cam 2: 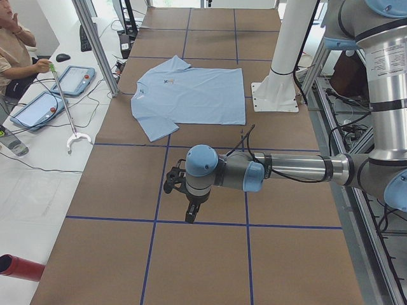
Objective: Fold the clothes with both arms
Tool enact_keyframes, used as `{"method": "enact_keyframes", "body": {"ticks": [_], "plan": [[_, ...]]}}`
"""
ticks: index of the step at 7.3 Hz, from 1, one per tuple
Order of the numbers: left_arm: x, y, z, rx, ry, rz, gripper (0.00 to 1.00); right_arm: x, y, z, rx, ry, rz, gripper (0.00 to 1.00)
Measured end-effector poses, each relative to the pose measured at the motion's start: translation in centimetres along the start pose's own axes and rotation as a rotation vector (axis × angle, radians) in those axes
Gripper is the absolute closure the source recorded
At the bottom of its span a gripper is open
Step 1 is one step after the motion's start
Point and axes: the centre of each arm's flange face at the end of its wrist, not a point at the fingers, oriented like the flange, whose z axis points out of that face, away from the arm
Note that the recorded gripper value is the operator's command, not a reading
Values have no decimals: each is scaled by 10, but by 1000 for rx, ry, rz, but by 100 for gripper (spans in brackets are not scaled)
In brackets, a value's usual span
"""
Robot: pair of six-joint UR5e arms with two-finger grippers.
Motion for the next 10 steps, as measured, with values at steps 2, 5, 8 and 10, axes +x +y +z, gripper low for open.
{"method": "enact_keyframes", "body": {"ticks": [2,5,8,10], "plan": [[2,-2,-4,7,-4,9,0,-1,0,-1,2,-3,-2,0],[19,-11,-21,47,-12,52,0,-18,-13,-19,45,-4,-41,0],[49,-42,-54,220,-43,226,0,-49,-62,-57,212,9,-183,0],[60,-56,-68,361,-65,365,0,-54,-81,-64,269,7,-189,0]]}}
